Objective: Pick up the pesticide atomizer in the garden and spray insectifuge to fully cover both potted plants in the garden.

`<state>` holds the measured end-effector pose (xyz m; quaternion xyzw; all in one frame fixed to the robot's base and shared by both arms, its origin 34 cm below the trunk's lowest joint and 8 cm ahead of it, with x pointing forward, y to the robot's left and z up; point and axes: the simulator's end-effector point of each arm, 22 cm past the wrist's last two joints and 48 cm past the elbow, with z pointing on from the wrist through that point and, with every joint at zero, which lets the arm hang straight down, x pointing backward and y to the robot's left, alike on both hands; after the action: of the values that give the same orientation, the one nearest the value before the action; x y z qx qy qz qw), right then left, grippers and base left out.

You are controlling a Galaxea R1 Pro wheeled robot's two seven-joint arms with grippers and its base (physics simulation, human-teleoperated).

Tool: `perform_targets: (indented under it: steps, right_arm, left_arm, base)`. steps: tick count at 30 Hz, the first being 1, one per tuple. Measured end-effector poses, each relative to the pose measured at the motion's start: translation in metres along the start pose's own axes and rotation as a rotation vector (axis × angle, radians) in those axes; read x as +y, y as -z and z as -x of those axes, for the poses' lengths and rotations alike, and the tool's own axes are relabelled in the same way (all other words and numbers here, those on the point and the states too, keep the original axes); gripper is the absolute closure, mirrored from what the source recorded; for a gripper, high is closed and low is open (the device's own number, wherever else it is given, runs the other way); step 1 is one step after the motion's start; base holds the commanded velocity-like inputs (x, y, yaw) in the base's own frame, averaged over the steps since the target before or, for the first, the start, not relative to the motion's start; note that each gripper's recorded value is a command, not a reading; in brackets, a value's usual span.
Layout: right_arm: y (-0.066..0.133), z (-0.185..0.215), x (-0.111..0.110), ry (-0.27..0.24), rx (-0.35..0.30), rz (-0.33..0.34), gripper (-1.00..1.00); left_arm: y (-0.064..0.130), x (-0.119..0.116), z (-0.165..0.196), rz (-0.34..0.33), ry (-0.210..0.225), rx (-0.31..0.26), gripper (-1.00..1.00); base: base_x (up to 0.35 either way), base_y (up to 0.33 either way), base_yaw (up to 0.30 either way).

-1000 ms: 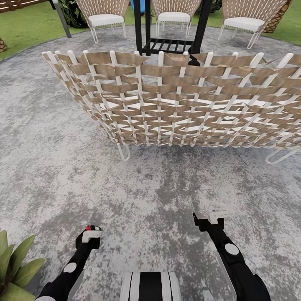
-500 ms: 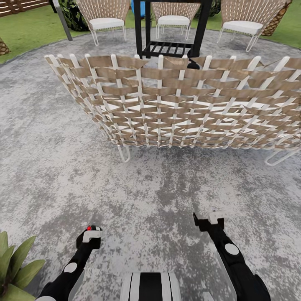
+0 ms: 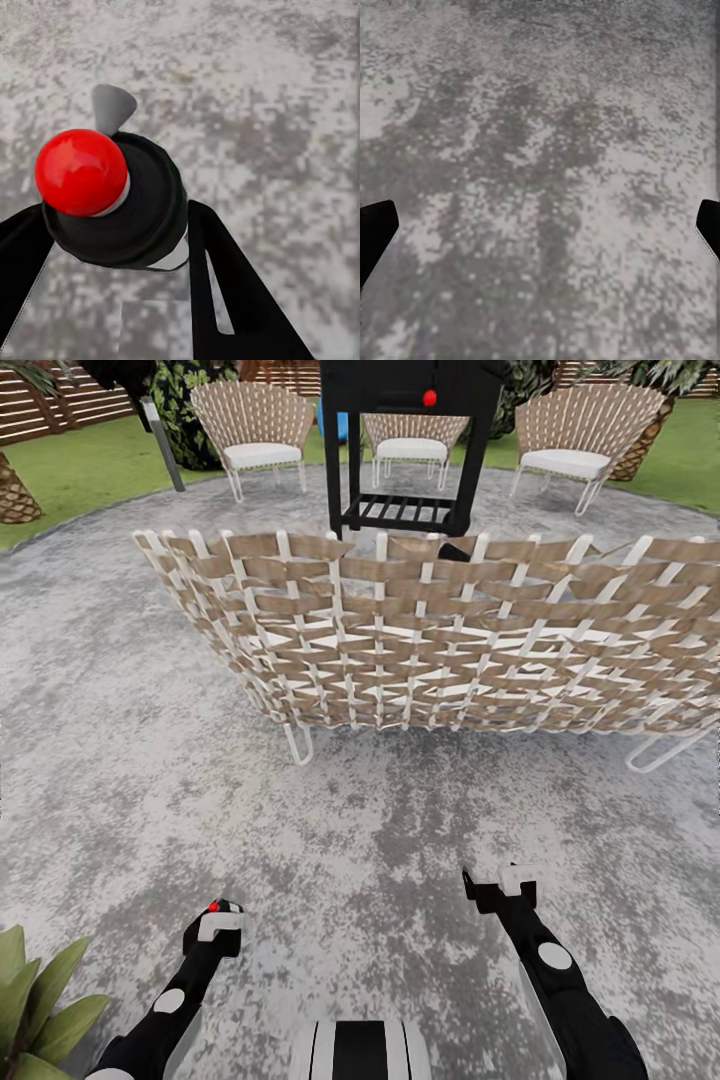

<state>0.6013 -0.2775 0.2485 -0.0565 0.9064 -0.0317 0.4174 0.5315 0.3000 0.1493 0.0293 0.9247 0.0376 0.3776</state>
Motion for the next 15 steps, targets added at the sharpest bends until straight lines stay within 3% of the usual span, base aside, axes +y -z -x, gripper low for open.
perform_targets:
  steps: [15]
  right_arm:
    - [0.014, 0.032, -0.006, 0.001, -0.058, -0.008, -1.00]
  left_arm:
    - [0.010, 0.005, 0.044, 0.010, 0.010, -0.073, 1.00]
  base:
    - [0.000, 0.000, -0.047]
